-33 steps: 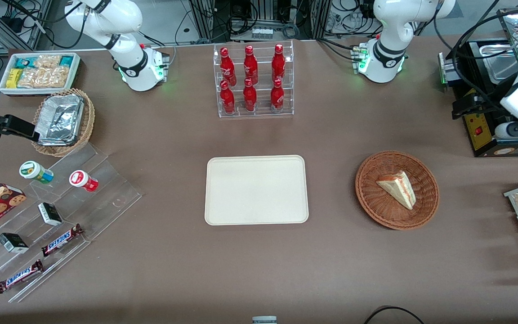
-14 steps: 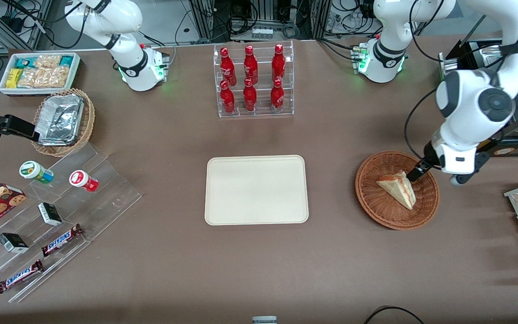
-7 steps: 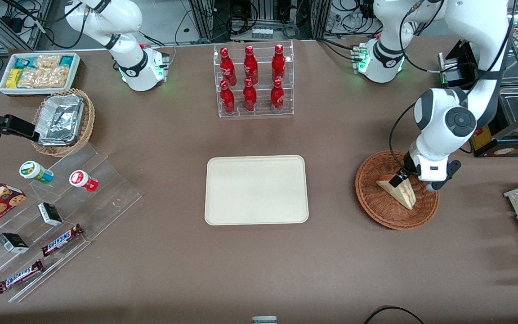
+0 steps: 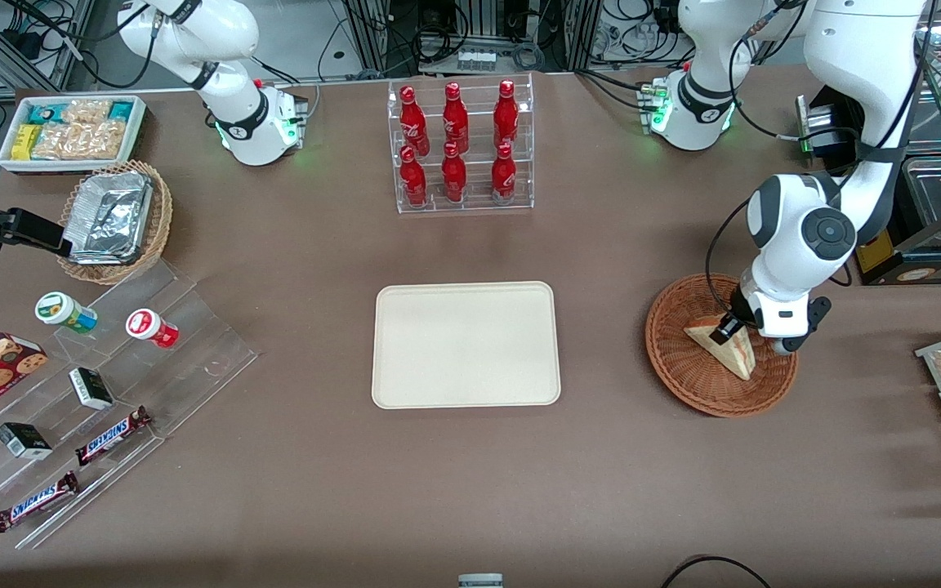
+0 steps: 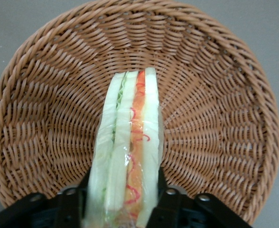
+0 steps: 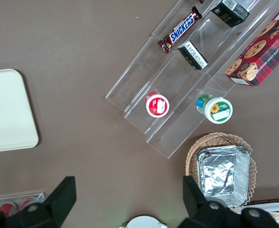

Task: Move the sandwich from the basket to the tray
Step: 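Close the left gripper on the wrapped sandwich and lift it, then carry the held sandwich over to the cream tray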

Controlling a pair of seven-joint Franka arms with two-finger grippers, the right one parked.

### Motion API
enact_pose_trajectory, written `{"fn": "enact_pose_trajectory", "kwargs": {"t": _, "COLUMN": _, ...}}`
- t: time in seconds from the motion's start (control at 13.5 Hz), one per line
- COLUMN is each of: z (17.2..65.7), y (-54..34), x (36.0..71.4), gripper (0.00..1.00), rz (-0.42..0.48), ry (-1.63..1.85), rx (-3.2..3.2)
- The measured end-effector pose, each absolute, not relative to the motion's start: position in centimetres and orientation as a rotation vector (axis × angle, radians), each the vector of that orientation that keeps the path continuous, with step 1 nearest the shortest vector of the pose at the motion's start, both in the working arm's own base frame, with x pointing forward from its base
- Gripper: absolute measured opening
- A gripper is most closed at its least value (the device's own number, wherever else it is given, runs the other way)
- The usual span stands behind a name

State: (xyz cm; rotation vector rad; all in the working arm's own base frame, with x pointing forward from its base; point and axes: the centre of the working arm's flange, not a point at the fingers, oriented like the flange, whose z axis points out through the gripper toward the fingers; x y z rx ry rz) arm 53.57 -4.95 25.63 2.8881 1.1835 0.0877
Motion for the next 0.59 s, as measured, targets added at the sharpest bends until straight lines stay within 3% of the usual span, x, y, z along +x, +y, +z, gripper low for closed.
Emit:
{"fn": "enact_pose_trajectory", "kwargs": {"t": 0.15, "z": 26.4, "y": -5.0, "x": 54.0, "gripper": 0.34, "rz": 0.105, "ry": 1.181, "rx": 2.882}}
{"fn": "enact_pose_trajectory", "kwargs": {"t": 0.3, "z": 28.3, "y": -5.3, "x": 54.3, "gripper": 0.29, "rz": 0.092, "ry": 1.147, "rx": 2.927}}
{"fn": "enact_pose_trajectory", "kwargs": {"t": 0.44, "z": 33.0, "y": -6.5, "x": 54.7, "gripper": 0.19, "rz": 0.019, "ry": 1.088, "rx": 3.015}}
{"fn": "enact_pose_trajectory", "kwargs": {"t": 0.59, "z": 39.9, "y": -10.4, "x": 54.8, "gripper": 0.16, "rz": -0.032, "ry": 0.99, "rx": 3.083}}
